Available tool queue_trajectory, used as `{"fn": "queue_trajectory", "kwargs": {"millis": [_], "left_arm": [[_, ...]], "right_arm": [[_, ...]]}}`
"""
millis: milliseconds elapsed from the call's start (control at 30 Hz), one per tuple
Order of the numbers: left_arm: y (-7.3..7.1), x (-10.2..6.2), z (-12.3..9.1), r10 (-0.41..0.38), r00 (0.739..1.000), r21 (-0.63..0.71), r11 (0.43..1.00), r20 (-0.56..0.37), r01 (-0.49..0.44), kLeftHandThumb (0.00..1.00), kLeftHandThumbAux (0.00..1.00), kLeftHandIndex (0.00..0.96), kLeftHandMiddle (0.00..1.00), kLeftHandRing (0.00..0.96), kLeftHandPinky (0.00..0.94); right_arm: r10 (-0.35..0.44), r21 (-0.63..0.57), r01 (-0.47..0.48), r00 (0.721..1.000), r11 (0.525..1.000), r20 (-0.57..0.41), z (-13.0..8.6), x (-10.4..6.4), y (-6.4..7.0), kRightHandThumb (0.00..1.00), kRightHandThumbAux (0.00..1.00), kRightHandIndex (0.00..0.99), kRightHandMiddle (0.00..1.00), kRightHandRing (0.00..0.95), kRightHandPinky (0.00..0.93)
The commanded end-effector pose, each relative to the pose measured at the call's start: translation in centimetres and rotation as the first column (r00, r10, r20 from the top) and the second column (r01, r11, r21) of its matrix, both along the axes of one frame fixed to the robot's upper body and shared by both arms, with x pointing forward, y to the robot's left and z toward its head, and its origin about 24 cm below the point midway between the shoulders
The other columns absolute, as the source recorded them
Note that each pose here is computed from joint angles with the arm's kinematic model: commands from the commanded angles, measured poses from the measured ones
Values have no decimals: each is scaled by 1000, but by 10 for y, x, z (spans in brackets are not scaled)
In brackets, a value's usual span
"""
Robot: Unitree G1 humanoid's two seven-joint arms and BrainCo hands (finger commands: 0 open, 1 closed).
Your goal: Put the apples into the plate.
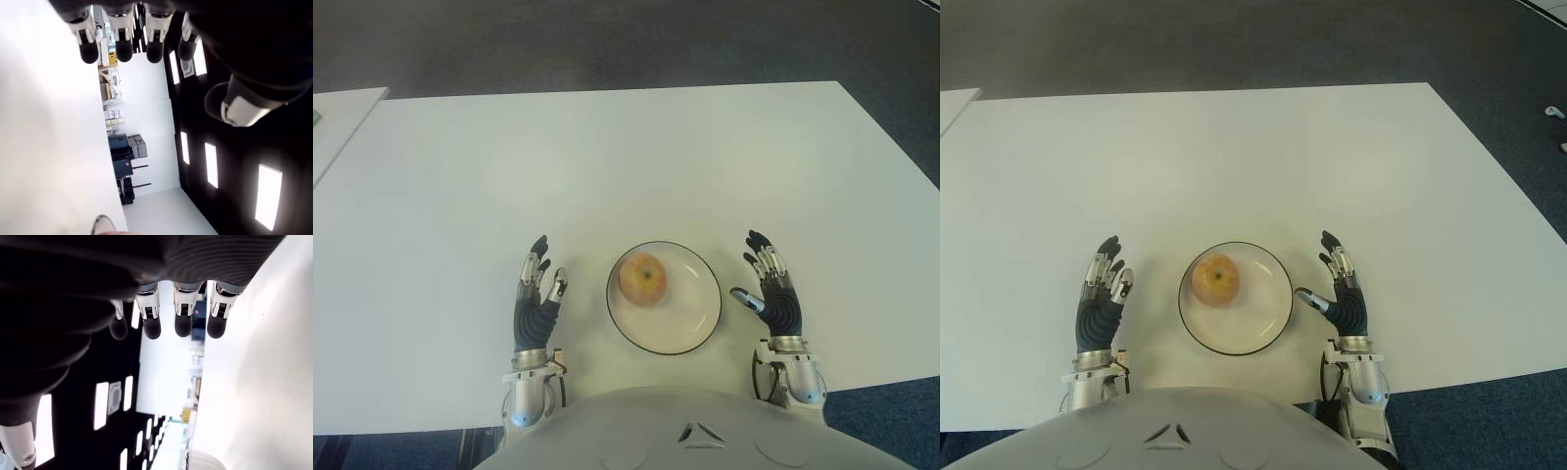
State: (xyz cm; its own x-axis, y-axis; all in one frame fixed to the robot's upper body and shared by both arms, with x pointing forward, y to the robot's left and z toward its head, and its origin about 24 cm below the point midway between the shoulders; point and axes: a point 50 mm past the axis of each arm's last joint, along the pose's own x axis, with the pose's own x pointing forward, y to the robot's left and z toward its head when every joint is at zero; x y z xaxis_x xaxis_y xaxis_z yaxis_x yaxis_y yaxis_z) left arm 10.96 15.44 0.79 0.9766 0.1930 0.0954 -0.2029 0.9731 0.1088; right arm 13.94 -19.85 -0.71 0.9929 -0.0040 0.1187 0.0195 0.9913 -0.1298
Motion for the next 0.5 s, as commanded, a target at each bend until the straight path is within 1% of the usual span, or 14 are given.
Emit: {"fn": "queue_trajectory", "kwargs": {"millis": [33,300,500], "left_arm": [[-3,-3,0,6,1000,-31,999,-18,-6,91,528,40,27,19,45],[-4,-7,1,14,1000,-31,999,-26,-15,89,546,44,27,21,45],[-5,-10,1,17,999,-55,998,-36,-19,79,542,47,32,23,48]], "right_arm": [[1,-3,-1,999,1000,-46,-7,-7,0,39,603,0,0,0,0],[3,-8,-4,999,1000,-36,-6,-8,0,41,603,0,0,0,0],[6,-8,-6,999,1000,-46,-6,-9,1,45,609,0,0,0,0]]}}
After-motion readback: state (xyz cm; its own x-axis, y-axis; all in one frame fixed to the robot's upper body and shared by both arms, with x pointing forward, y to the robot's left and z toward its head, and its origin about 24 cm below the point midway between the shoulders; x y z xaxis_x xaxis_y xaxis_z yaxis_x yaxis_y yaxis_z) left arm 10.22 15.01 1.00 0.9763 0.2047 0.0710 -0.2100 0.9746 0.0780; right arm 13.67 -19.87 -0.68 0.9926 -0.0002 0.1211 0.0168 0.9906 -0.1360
